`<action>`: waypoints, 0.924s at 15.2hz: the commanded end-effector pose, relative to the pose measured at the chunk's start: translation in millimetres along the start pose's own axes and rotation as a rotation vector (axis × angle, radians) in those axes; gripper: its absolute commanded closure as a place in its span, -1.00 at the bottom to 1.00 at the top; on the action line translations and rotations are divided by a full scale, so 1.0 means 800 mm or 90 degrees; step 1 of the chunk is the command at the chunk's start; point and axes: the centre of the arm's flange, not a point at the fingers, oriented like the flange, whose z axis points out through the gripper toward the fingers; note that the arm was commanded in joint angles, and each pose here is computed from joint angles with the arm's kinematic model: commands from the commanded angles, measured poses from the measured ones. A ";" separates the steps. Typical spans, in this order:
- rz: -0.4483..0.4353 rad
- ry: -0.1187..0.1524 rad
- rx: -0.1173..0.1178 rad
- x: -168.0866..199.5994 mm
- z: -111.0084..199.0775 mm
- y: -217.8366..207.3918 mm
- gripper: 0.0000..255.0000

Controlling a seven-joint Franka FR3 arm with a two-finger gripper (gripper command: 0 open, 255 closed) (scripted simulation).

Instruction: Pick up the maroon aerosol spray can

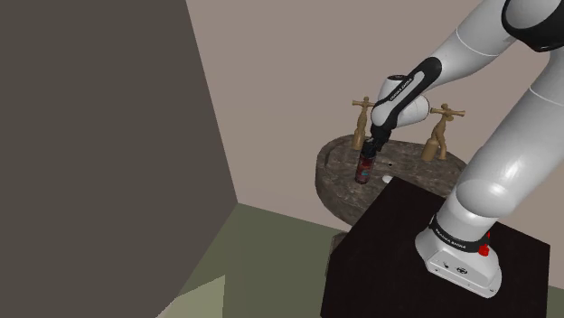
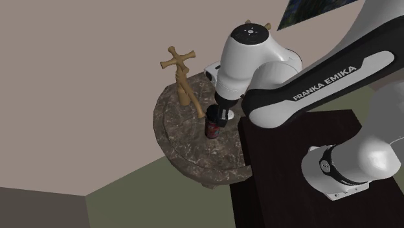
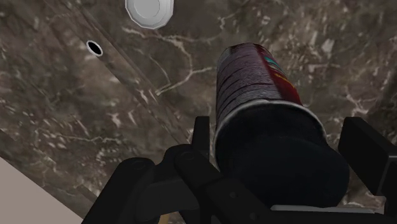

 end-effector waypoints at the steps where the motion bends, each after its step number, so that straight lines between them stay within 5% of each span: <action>1: 0.000 -0.001 0.000 0.000 0.001 0.000 1.00; 14: 0.000 -0.001 0.000 0.005 -0.064 0.001 1.00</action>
